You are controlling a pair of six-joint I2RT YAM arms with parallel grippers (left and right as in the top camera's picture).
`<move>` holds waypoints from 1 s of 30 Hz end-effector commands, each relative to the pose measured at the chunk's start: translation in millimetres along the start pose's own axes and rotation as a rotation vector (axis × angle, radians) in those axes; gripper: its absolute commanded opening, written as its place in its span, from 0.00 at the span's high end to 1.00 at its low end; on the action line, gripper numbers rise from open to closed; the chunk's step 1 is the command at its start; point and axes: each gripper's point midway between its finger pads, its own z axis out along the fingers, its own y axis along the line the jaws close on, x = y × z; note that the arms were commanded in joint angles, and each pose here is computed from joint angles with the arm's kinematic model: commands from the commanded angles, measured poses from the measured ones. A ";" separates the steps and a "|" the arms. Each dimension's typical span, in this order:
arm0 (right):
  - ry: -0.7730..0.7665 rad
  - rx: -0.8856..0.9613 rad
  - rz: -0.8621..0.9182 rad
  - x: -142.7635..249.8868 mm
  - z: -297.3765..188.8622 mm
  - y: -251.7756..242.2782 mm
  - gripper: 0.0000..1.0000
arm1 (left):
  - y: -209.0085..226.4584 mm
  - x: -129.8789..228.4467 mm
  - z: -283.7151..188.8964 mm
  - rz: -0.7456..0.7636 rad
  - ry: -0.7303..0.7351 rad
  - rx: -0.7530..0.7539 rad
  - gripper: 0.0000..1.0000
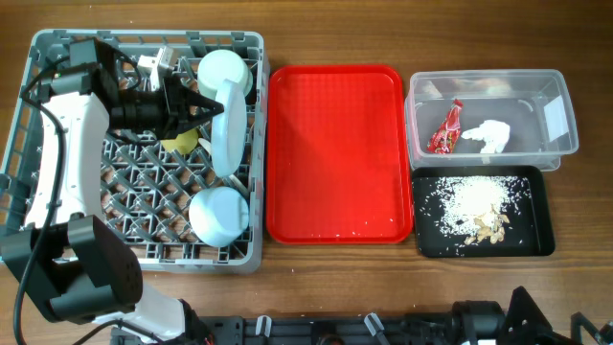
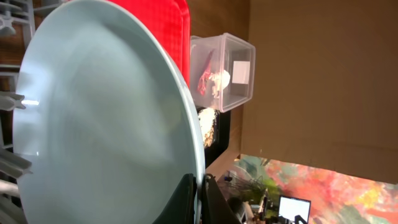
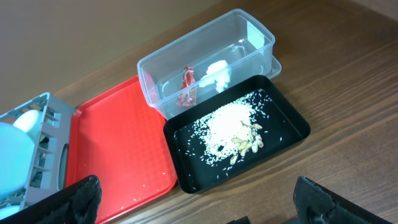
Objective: Sort waste into correct bins and load items into the dishwasher rack
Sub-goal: 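Carry the plate with the left gripper and stand it upright in the rack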
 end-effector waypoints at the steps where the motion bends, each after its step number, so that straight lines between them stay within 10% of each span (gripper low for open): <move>1: -0.009 -0.006 0.005 -0.2 -1.6 0.0 0.00 | 20.1 1.9 3.7 0.000 0.001 -0.069 0.96; 15: -0.009 -0.006 0.005 -0.2 -1.6 0.0 0.00 | 58.3 -0.3 15.3 -0.060 -0.018 -0.223 0.95; 21: -0.009 -0.006 0.005 -0.2 -1.6 0.0 0.00 | 66.6 -7.4 10.6 -0.171 -0.070 -0.233 0.45; 22: -0.009 -0.006 0.005 -0.2 -1.6 0.0 0.00 | 62.3 -15.7 1.0 -0.183 -0.105 -0.230 0.00; 30: -0.009 -0.006 0.005 -0.2 -1.6 0.0 0.00 | 3.7 -43.3 -89.5 -0.058 -0.384 -0.232 0.00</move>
